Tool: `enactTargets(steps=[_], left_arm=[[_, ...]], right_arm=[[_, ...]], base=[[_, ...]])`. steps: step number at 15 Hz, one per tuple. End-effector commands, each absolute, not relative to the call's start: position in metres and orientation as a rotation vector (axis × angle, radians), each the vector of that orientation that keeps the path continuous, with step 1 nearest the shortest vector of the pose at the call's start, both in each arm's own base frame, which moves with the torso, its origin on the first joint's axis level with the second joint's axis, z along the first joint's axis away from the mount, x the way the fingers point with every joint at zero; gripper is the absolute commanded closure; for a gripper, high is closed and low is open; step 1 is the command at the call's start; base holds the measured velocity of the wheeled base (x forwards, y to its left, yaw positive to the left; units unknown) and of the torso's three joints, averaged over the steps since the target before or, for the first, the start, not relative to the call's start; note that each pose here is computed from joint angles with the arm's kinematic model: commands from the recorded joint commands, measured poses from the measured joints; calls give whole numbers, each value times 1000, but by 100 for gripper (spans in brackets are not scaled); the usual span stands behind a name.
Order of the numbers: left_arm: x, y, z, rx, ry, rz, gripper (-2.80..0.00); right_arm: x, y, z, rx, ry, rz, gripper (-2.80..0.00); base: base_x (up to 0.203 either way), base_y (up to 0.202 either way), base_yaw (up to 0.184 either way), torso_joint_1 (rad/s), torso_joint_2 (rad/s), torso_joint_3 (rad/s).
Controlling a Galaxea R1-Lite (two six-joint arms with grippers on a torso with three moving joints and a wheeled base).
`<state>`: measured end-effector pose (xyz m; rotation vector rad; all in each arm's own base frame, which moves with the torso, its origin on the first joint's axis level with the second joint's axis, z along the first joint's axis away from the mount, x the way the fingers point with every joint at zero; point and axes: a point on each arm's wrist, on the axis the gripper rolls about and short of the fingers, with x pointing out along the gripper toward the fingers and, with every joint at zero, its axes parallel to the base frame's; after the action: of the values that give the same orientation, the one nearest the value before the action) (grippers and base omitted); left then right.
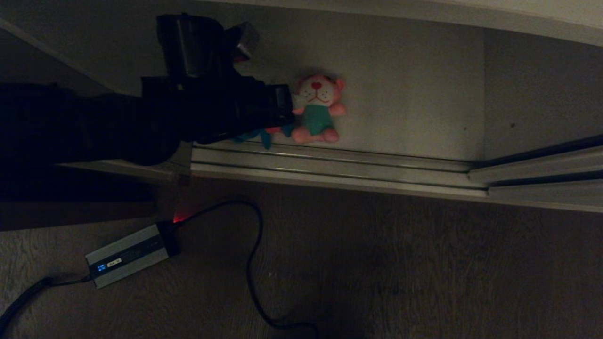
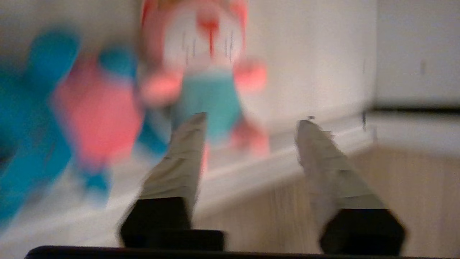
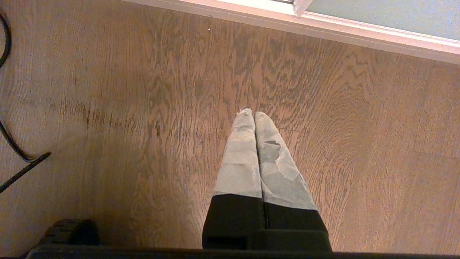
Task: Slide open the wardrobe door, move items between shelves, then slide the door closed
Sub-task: Place the pink doll on the lower shelf, then close the door
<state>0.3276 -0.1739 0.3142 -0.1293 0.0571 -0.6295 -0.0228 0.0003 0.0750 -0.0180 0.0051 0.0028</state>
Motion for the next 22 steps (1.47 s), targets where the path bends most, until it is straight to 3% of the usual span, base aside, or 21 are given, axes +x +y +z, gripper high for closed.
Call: enactTargets(steps=[1, 7, 10, 14, 16, 22], left_arm=[[253, -135, 342, -131, 50, -628, 0], [113, -47, 291, -116, 244, -499, 0], [52, -11, 264, -134, 234, -278, 0], [-12, -3, 202, -56, 155, -129, 0], [-23, -3, 159, -5, 181, -66, 0], [-35, 0, 86, 107, 114, 12, 0]], right_arm=[[-22, 0, 74, -18, 9, 3, 0], [-23, 0, 74, -18, 8, 3, 0], [-23, 0, 74, -18, 9, 3, 0], [-22, 0, 74, -18, 9, 3, 0], [-22, 0, 74, -18, 11, 3, 0], [-22, 0, 74, -18, 10, 3, 0]], base=[[0, 0, 0, 0, 0, 0], [0, 0, 0, 0, 0, 0], [0, 0, 0, 0, 0, 0], [0, 0, 0, 0, 0, 0], [0, 0, 0, 0, 0, 0], [0, 0, 0, 0, 0, 0]])
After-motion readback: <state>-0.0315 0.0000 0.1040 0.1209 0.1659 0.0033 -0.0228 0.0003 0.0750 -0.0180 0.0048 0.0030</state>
